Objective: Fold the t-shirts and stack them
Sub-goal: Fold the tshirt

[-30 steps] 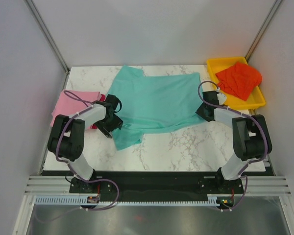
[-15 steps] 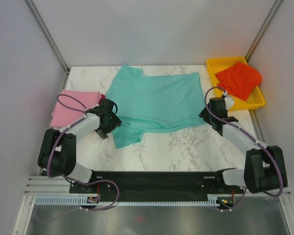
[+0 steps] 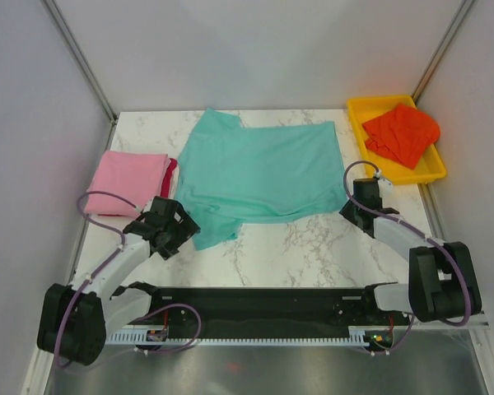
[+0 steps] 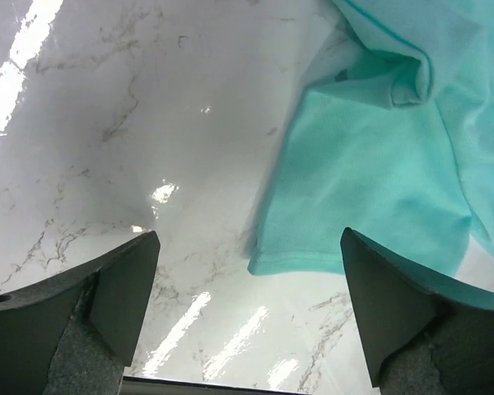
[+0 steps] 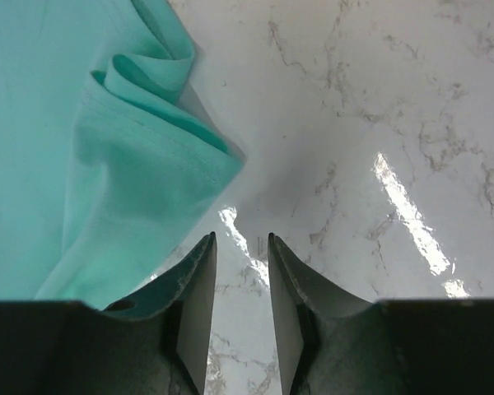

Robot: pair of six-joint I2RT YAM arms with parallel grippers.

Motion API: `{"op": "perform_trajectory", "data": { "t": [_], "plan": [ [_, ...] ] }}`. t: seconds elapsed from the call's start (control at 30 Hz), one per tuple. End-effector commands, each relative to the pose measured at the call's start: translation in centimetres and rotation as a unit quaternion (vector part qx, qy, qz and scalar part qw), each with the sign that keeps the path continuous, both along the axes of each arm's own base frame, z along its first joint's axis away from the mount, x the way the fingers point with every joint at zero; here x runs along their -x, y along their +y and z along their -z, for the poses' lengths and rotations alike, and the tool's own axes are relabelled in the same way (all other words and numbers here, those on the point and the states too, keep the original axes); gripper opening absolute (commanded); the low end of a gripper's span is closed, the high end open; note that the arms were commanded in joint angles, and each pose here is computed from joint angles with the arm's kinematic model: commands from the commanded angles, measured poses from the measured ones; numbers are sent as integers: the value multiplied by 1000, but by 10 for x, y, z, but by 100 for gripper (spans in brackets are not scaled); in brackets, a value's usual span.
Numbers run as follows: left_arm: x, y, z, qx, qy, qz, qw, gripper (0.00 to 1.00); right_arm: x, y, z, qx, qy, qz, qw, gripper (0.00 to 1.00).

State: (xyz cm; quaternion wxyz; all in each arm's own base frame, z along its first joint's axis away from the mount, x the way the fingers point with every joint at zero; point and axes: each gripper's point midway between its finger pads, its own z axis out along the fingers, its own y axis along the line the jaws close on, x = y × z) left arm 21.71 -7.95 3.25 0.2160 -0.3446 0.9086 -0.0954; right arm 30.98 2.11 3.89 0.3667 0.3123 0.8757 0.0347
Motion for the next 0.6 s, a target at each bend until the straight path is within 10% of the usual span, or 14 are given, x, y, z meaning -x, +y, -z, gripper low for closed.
{"op": "perform_trajectory", "data": {
  "t": [0.0, 0.57],
  "plan": [
    [-2, -7, -15, 26, -49, 23, 998, 100, -16, 2, 5, -23, -5, 2, 1000, 38],
    [16, -30, -4, 75, -3, 31, 997, 96, -46, 0, 1, -36, -35, 26, 998, 47]
  ]
}}
